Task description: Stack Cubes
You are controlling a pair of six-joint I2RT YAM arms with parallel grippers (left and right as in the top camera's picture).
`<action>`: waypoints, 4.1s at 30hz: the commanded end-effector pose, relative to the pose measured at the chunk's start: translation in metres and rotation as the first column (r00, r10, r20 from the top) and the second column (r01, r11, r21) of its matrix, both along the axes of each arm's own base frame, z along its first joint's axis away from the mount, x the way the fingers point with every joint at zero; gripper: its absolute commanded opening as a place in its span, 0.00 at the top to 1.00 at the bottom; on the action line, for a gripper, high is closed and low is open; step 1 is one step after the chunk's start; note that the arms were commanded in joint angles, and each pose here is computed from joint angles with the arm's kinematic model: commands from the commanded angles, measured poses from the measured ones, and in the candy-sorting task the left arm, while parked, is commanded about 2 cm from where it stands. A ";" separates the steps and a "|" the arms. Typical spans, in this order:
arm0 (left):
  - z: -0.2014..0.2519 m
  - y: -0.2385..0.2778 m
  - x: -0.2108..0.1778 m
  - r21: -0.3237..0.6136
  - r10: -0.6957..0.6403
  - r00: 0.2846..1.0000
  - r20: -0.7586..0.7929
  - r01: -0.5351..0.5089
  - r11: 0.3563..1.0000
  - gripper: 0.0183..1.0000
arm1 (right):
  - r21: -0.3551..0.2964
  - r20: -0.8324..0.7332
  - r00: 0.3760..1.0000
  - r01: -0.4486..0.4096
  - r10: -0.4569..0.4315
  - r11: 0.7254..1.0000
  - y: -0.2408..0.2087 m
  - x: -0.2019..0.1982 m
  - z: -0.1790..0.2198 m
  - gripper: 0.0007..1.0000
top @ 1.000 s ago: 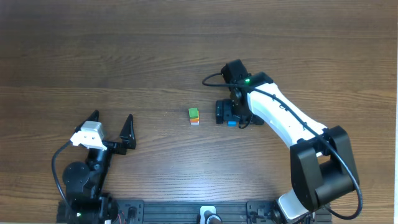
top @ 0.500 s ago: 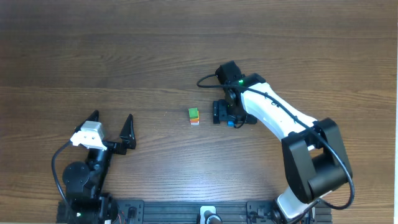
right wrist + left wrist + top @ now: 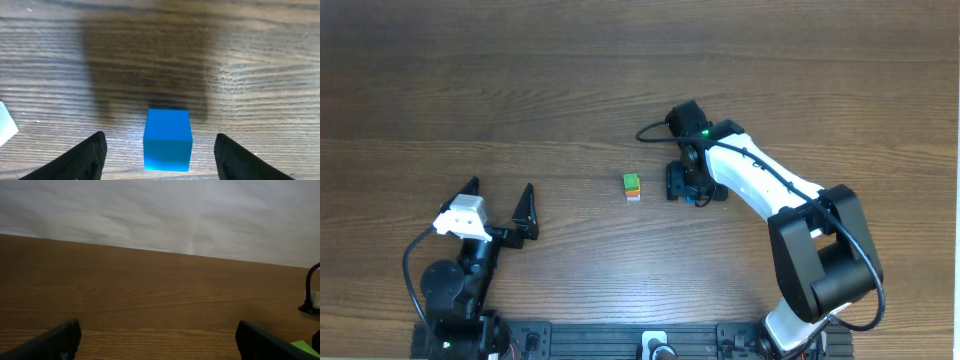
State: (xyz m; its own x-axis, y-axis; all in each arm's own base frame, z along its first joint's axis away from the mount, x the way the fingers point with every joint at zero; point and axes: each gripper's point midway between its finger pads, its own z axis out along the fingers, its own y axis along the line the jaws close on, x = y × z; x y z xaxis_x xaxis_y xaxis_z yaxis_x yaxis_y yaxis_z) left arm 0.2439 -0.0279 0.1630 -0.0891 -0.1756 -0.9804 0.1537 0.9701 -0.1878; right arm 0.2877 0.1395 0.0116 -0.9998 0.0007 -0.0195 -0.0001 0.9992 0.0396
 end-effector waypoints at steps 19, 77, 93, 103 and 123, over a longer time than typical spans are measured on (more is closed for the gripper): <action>-0.002 -0.003 0.000 0.013 -0.015 1.000 0.003 0.015 1.000 0.00 | -0.023 -0.027 1.000 -0.001 0.000 1.000 -0.003 -0.005 -0.017 0.52; -0.002 -0.003 0.000 0.013 -0.015 1.000 0.003 0.015 1.000 0.00 | -0.049 0.093 0.992 -0.078 0.082 0.996 0.100 -0.002 0.129 0.97; -0.002 -0.003 0.000 0.013 -0.015 1.000 0.003 0.015 1.000 0.00 | -0.033 0.059 0.993 -0.098 0.100 0.995 0.115 0.005 0.102 0.98; -0.002 -0.003 0.000 0.013 -0.015 1.000 0.003 0.015 1.000 0.00 | -0.011 0.045 0.994 -0.102 0.103 0.995 0.121 0.004 0.099 0.98; -0.002 -0.003 0.000 0.013 -0.015 1.000 0.003 0.015 1.000 0.00 | -0.009 0.050 0.992 -0.116 0.116 0.993 0.125 0.002 0.098 0.98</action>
